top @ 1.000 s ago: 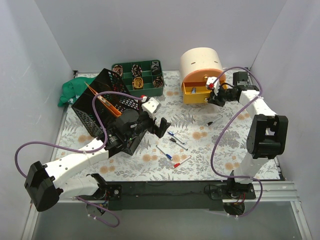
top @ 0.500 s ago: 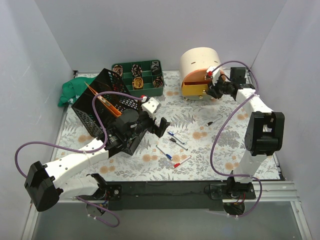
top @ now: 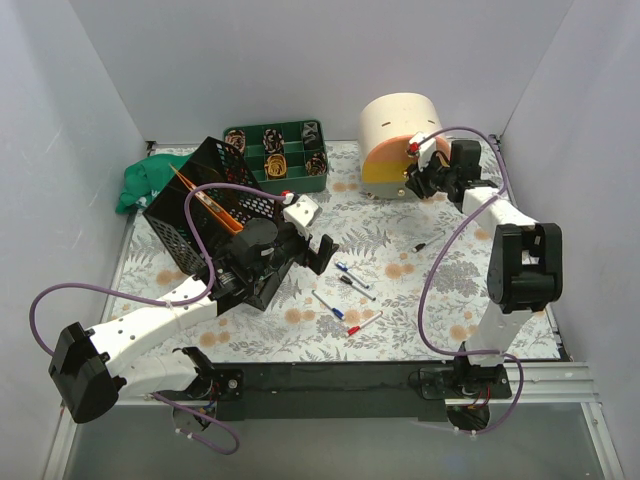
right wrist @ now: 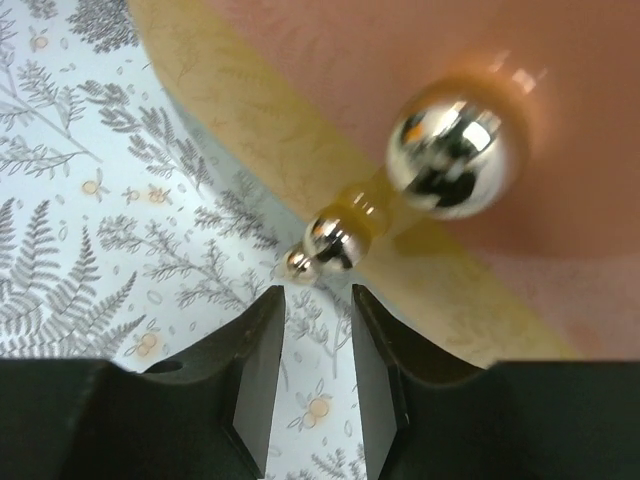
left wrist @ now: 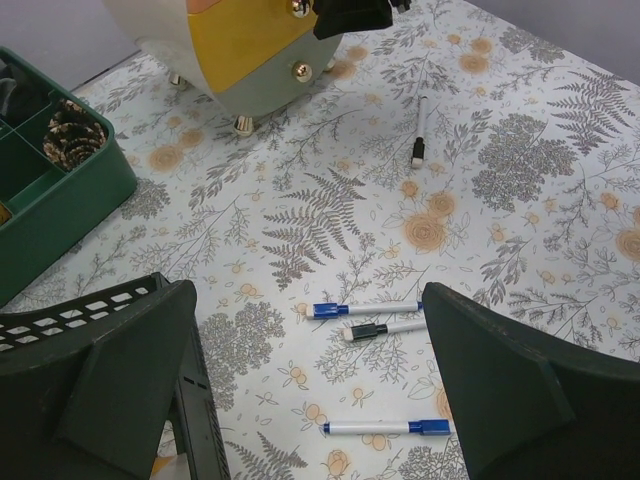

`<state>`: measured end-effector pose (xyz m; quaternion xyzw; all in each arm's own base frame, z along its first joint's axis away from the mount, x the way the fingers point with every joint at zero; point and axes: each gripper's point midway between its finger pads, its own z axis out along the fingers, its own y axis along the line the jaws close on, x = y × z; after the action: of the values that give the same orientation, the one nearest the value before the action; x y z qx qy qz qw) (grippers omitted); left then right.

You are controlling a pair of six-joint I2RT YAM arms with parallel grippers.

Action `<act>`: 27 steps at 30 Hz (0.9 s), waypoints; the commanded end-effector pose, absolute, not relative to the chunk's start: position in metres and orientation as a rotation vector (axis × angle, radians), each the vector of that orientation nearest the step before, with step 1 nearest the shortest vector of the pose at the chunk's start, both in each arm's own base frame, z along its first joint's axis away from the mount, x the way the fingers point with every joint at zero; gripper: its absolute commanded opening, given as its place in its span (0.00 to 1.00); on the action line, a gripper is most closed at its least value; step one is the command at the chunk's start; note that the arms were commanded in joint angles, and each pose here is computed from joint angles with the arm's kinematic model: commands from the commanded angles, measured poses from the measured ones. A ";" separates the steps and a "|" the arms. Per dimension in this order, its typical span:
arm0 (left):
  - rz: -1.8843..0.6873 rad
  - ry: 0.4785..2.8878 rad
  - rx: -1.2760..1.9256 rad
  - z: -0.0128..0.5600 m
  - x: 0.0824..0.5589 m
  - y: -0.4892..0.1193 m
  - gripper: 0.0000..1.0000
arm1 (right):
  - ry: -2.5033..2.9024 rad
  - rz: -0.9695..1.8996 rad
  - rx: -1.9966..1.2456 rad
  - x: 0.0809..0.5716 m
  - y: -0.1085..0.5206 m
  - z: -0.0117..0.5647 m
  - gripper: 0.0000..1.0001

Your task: Organize the desk

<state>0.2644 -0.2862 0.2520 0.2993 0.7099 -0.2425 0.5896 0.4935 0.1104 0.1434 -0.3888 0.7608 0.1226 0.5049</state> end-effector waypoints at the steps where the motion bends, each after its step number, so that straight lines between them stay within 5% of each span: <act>1: -0.559 1.611 0.686 0.270 0.262 -0.281 0.98 | 1.750 0.285 -0.927 0.473 0.113 0.175 0.43; 9: -0.559 1.623 0.690 0.265 0.263 -0.283 0.98 | 1.825 0.392 -0.837 0.440 0.117 0.157 0.50; 27: -0.479 1.671 0.693 0.245 0.273 -0.279 0.98 | 1.893 0.656 0.065 0.466 0.112 0.129 0.64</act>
<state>0.2698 -0.2828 0.2448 0.2989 0.7175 -0.2223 0.5886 0.4507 0.1057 0.0998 -0.0561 0.8414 0.2242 0.4884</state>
